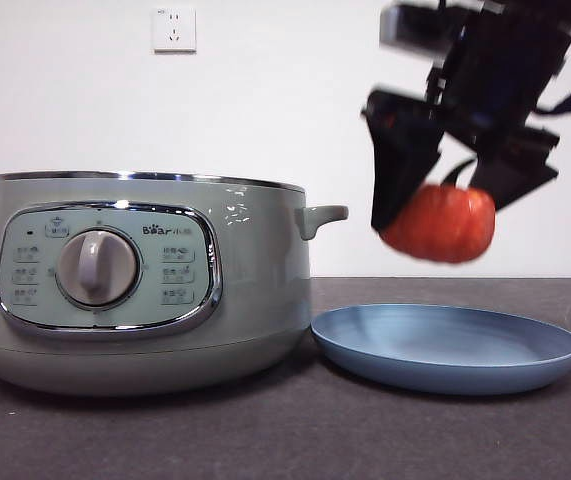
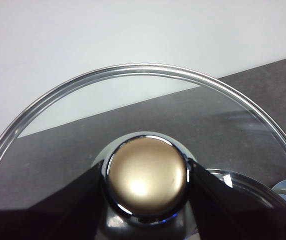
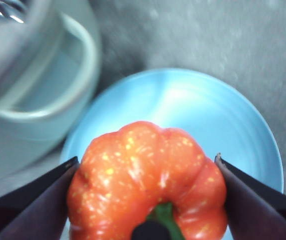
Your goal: Take the pumpkin out from the steamer,put the pumpkin in the blue plate,close the lid
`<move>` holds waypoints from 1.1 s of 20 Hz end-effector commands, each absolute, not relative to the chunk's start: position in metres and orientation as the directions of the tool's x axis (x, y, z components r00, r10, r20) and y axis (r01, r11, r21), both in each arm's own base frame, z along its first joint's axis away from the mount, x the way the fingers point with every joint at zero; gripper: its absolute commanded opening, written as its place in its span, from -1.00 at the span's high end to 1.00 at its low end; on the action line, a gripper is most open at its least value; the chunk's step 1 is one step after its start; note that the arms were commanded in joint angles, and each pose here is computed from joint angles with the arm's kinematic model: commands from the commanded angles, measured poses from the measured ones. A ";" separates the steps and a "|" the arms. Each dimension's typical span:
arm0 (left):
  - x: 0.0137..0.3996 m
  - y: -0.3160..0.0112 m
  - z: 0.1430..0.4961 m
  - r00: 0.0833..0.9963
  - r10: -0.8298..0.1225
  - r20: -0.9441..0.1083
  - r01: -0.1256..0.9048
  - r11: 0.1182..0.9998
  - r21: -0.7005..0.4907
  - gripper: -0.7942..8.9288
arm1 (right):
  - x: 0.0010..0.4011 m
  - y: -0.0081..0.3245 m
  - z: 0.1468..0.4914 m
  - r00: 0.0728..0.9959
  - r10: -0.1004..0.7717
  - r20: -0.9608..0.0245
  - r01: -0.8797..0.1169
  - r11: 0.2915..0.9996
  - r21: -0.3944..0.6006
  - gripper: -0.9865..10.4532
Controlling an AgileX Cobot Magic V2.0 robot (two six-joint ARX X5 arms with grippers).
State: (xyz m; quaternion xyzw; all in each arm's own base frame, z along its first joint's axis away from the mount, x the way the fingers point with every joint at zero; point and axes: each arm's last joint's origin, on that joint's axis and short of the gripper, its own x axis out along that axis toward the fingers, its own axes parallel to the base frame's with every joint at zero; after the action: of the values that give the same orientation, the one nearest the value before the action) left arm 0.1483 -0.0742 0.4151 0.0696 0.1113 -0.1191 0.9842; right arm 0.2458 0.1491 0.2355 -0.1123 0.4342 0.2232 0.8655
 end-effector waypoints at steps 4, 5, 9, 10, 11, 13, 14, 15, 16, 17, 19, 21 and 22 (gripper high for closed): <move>0.144 -0.072 0.428 0.962 -0.224 -0.155 0.241 0.965 0.100 0.85 | 0.269 0.150 0.188 0.441 0.214 -0.872 -0.443 0.896 -0.004 0.85; 0.144 -0.072 0.428 0.962 -0.224 -0.155 0.241 0.965 0.100 0.85 | 0.271 0.150 0.181 0.426 0.205 -0.881 -0.440 0.898 -0.004 0.81; 0.146 -0.073 0.428 0.961 -0.224 -0.160 0.241 0.965 0.101 0.85 | 0.276 0.148 0.171 0.387 0.207 -0.898 -0.437 0.899 0.019 0.27; 0.146 -0.073 0.427 0.960 -0.224 -0.165 0.243 0.965 0.102 0.85 | 0.276 0.147 0.171 0.391 0.205 -0.897 -0.433 0.901 0.016 0.05; 0.147 -0.074 0.426 0.958 -0.230 -0.171 0.249 0.963 0.102 0.85 | 0.277 0.146 0.171 0.393 0.203 -0.897 -0.426 0.905 0.018 -0.15; 0.149 -0.075 0.425 0.952 -0.250 -0.179 0.270 0.958 0.097 0.85 | 0.277 0.144 0.170 0.386 0.198 -0.901 -0.416 0.909 0.021 -0.23; 0.150 -0.076 0.424 0.951 -0.249 -0.185 0.270 0.958 0.099 0.85 | 0.277 0.144 0.171 0.386 0.197 -0.901 -0.414 0.910 0.022 -0.23; 0.152 -0.077 0.423 0.948 -0.254 -0.194 0.277 0.956 0.100 0.85 | 0.277 0.143 0.172 0.388 0.199 -0.900 -0.414 0.910 0.023 -0.22; 0.153 -0.079 0.422 0.940 -0.272 -0.204 0.296 0.950 0.098 0.85 | 0.276 0.143 0.174 0.391 0.201 -0.898 -0.415 0.910 0.023 -0.22; 0.156 -0.081 0.420 0.928 -0.302 -0.217 0.327 0.941 0.088 0.85 | 0.275 0.142 0.178 0.394 0.203 -0.896 -0.415 0.910 0.024 -0.22; 0.160 -0.086 0.416 0.897 -0.364 -0.251 0.388 0.920 0.051 0.85 | 0.270 0.140 0.188 0.410 0.213 -0.887 -0.416 0.909 0.026 -0.22; 0.168 -0.092 0.409 0.867 -0.403 -0.294 0.432 0.901 0.040 0.85 | 0.264 0.137 0.204 0.439 0.229 -0.869 -0.416 0.909 0.029 -0.22; 0.171 -0.094 0.406 0.856 -0.411 -0.314 0.444 0.895 0.037 0.85 | 0.260 0.135 0.212 0.456 0.237 -0.858 -0.414 0.910 0.031 -0.22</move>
State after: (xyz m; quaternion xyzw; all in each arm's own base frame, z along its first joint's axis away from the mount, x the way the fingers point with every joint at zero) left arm 0.1741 -0.0959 0.3934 0.0673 0.1859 -0.2243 0.9543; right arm 0.2612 0.1351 0.2143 -0.0954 0.4816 0.1940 0.8493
